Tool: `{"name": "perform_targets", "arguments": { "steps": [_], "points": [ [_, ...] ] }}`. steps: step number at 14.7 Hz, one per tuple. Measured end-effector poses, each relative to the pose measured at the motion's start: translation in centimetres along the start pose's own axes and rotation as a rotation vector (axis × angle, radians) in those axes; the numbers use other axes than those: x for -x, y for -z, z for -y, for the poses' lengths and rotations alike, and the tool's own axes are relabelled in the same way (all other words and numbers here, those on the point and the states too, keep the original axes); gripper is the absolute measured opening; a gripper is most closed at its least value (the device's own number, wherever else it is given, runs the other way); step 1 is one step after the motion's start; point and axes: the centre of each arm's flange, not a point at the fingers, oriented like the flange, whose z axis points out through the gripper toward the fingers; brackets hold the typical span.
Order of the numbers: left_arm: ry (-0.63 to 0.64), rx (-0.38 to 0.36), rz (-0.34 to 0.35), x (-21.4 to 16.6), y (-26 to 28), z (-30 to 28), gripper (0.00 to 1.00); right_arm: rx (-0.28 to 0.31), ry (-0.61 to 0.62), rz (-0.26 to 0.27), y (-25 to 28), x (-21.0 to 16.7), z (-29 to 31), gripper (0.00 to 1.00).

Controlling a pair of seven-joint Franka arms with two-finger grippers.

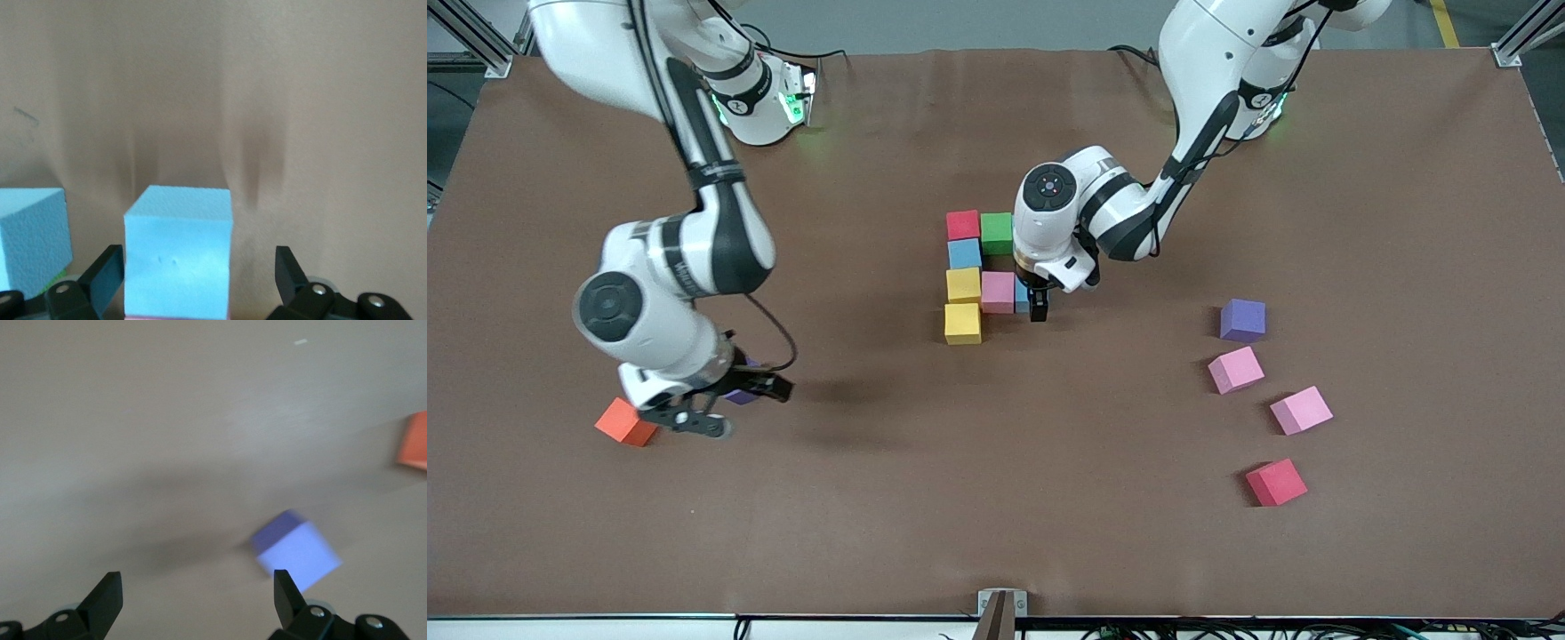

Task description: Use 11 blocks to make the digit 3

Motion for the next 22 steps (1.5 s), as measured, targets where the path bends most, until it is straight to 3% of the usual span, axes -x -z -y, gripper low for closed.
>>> {"name": "perform_targets", "arguments": {
  "steps": [4,8,14,22],
  "points": [
    [-0.004,0.035,0.009,0.2,4.1,-1.3,1.00,0.010,0.110,0.027,-1.2,-1.8,-6.1,1.00],
    [-0.042,0.053,-0.023,-0.1,9.8,-4.0,1.00,0.010,0.288,0.085,-4.1,-0.2,-5.2,1.00],
    [-0.182,0.094,-0.026,-6.4,14.7,-12.6,1.00,0.008,0.486,0.139,-6.9,0.0,-8.1,1.00],
    [-0.437,0.114,-0.051,-12.6,17.7,-17.9,1.00,0.003,0.566,0.172,-9.9,1.2,-7.3,1.00]
  ]
}}
